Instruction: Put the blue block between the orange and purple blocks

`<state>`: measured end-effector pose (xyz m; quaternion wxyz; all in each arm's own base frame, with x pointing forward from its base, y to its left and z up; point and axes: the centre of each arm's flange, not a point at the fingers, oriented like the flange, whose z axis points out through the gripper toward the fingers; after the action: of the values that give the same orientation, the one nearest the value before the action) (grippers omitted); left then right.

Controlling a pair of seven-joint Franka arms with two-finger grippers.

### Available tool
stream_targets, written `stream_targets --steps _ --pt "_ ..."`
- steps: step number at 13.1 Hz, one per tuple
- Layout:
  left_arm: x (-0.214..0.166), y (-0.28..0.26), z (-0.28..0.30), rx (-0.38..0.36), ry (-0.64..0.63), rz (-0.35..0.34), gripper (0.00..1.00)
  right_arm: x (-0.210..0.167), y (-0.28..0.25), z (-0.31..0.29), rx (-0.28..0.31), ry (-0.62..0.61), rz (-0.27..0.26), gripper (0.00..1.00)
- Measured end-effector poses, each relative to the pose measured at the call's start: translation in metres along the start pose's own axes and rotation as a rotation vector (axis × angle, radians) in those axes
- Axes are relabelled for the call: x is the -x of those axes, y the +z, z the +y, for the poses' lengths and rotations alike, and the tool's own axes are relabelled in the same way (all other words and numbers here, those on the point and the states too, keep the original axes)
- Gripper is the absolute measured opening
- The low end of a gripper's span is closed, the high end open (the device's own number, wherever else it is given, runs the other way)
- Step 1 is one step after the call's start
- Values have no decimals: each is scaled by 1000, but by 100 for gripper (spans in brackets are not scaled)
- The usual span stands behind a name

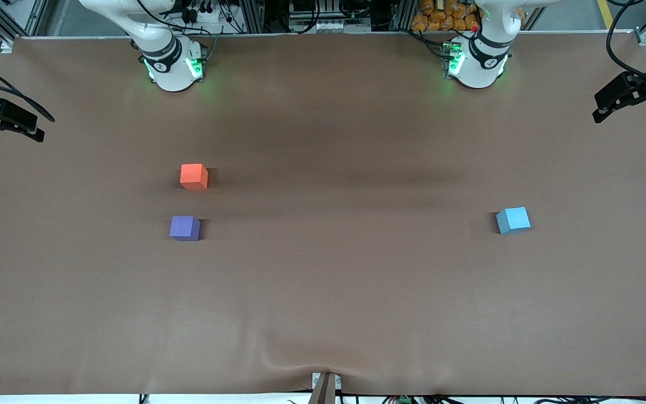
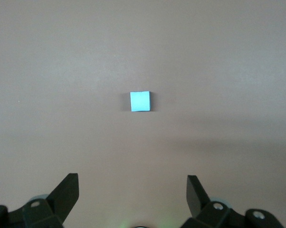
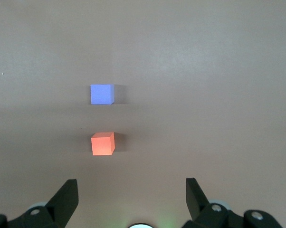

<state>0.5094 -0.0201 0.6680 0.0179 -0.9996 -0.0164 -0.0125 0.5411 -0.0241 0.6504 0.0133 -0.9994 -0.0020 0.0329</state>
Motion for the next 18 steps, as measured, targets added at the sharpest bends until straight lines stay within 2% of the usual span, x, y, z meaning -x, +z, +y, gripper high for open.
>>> stream_targets --steps 3,7,12,15,18 --pt "-11 18 8 1 17 -15 100 0 0 0 0 1 -1 100" --pt "-30 65 3 5 8 9 100 0 1 4 -1 8 -1 100" --pt "-38 205 -14 13 -24 82 100 1 1 20 -4 36 -2 100" --pt "-35 282 -12 21 -18 29 100 1 1 21 -5 39 -3 100" --pt "-39 320 -10 28 3 -15 100 1 1 22 -5 39 -3 100"
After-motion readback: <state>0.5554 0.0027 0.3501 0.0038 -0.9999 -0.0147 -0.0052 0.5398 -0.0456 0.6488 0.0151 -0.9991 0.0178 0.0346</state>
